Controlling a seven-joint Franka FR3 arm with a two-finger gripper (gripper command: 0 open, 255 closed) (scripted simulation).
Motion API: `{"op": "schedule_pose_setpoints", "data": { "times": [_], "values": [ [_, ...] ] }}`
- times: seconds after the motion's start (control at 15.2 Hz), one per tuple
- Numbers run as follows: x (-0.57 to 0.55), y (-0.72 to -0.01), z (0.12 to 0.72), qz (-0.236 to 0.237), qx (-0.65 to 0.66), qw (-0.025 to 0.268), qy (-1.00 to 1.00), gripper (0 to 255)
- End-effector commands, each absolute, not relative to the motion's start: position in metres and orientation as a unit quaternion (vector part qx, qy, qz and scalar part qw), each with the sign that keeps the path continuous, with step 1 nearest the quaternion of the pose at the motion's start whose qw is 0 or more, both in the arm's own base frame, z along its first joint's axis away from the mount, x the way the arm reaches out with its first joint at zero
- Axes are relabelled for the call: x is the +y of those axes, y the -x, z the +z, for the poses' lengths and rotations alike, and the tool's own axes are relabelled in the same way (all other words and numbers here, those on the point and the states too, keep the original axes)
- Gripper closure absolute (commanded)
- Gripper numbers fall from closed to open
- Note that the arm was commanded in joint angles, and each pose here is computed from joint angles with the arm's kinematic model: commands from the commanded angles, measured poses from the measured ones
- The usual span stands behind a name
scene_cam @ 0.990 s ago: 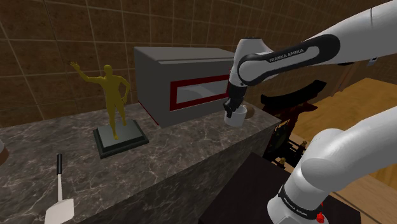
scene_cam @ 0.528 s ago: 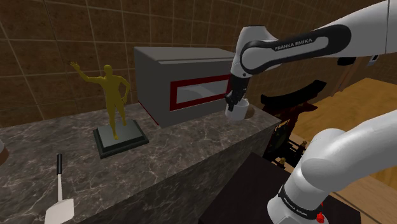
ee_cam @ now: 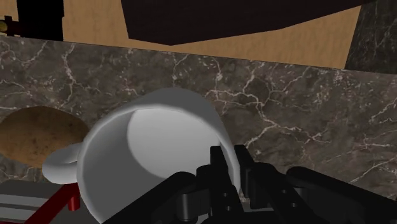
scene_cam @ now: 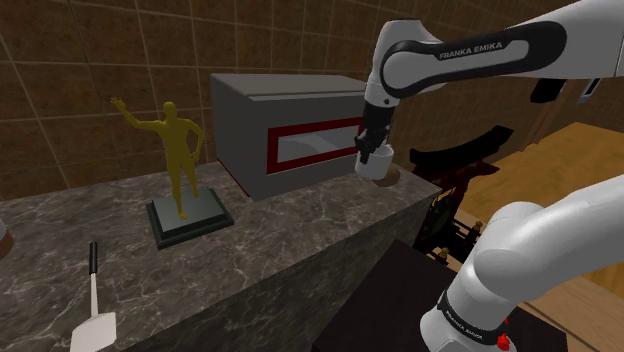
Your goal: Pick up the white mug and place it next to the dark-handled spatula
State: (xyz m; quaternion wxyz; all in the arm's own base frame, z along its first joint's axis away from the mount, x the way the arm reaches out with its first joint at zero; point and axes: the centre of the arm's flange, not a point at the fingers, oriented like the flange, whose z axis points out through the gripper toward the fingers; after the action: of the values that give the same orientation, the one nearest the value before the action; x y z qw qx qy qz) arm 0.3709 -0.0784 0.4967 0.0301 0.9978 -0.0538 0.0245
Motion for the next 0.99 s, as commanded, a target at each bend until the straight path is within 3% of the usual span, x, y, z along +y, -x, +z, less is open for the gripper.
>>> {"op": "schedule_pose_setpoints", "data": {
  "times": [0.0,0.92],
  "values": [
    [-0.060,-0.378,0.499,0.024,-0.054,0.030,-0.998,255],
    [0.111,-0.448,0.500,0.024,-0.054,0.030,-0.998,255]
  ]
}}
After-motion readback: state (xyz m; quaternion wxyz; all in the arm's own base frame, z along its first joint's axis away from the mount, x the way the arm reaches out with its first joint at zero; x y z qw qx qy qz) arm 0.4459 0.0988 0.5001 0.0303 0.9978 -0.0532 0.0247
